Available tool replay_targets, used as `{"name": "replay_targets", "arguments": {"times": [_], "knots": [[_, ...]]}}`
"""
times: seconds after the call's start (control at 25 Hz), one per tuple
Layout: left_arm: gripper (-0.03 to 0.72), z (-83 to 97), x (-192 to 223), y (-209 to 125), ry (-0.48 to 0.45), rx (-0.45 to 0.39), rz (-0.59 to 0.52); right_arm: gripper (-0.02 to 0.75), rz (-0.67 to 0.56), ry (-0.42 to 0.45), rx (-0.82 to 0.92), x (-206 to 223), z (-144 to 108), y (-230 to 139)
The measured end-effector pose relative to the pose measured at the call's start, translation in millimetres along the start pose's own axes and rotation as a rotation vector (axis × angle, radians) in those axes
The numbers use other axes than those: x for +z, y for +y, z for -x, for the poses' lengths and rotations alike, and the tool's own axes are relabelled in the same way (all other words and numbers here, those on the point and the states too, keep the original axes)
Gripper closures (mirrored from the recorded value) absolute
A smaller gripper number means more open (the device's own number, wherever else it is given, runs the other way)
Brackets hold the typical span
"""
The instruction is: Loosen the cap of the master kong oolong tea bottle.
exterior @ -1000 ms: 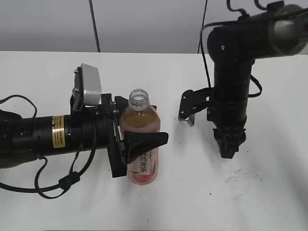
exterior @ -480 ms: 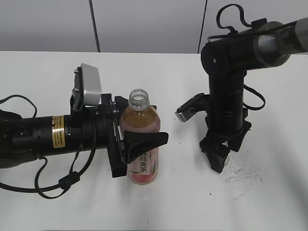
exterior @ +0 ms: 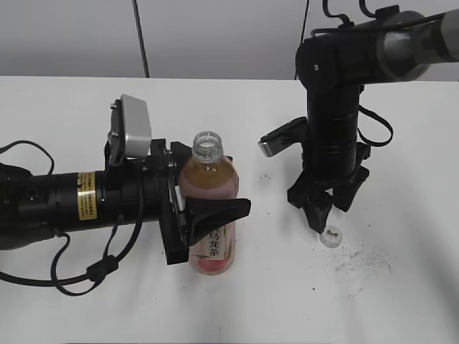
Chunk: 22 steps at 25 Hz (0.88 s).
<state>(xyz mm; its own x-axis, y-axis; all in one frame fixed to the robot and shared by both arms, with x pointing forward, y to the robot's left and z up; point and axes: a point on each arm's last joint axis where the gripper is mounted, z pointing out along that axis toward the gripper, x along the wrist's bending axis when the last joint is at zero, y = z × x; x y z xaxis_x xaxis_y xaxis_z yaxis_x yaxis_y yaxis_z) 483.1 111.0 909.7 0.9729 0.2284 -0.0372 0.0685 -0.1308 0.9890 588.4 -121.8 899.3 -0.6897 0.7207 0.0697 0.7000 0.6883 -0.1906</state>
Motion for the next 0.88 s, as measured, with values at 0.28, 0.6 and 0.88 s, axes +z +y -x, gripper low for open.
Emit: {"name": "replay_targets", "arguments": {"times": [0.28, 0.6, 0.88], "knots": [[0.165, -0.1, 0.0, -0.4, 0.002, 0.0, -0.004, 0.255, -0.003, 0.001, 0.001, -1.2, 0.0, 0.1], [0.156, -1.1, -0.4, 2.3, 0.015, 0.002, 0.005, 0.255, -0.005, 0.002, 0.006, -1.5, 0.0, 0.0], [0.14, -1.4, -3.3, 16.7, 0.039, 0.031, 0.039, 0.255, -0.005, 0.002, 0.014, -1.5, 0.0, 0.0]]}}
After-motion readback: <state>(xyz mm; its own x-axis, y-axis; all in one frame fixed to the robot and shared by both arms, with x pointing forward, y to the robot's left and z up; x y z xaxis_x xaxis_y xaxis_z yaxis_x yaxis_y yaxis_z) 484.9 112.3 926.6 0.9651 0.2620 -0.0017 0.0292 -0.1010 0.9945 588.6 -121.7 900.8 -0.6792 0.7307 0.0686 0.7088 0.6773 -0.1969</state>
